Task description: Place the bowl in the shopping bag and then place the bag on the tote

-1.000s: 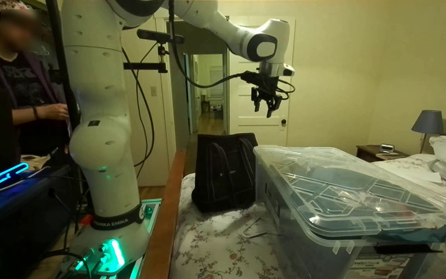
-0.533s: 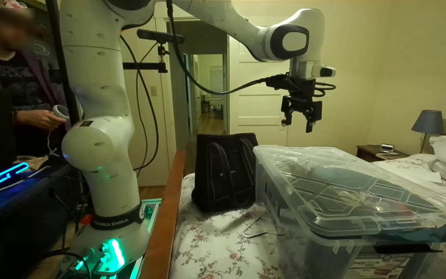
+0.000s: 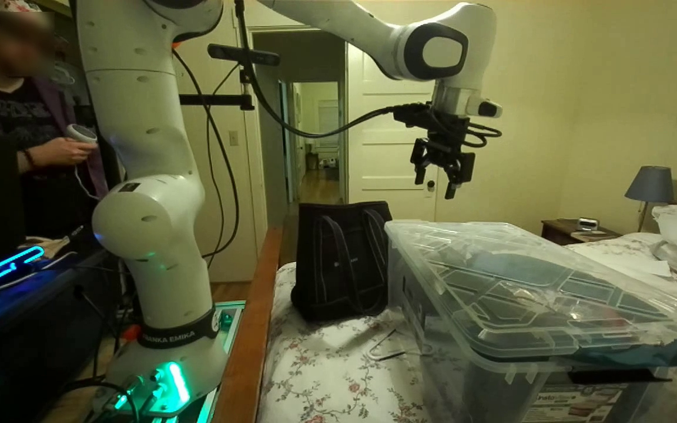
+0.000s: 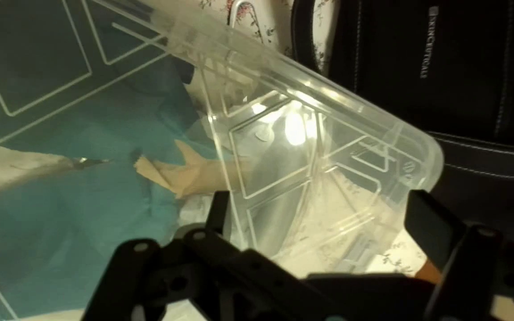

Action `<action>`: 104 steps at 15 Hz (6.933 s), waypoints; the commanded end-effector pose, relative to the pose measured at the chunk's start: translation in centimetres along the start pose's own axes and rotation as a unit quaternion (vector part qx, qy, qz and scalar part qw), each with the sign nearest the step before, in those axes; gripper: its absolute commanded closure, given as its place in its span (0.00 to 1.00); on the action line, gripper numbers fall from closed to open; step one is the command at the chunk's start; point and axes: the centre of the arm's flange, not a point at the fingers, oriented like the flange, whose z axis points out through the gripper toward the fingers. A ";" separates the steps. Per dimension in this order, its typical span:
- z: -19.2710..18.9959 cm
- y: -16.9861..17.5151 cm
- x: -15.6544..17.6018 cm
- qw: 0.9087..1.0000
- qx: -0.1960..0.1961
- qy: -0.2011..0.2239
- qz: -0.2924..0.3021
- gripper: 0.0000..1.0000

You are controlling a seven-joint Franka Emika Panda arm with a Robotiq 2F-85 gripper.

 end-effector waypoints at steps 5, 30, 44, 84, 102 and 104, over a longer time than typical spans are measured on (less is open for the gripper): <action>-2.2 -9.2 -0.1 0.994 0.003 0.024 -0.105 0.00; 9.4 -30.3 4.8 0.962 -0.094 -0.056 -0.249 0.00; 17.0 -32.7 4.5 0.956 -0.101 -0.094 -0.259 0.31; -10.4 -30.4 7.7 0.993 -0.002 0.058 -0.106 0.99; -21.3 -28.3 7.7 0.979 0.048 0.197 -0.031 0.95; -21.4 -28.1 7.8 0.978 0.048 0.200 -0.030 0.95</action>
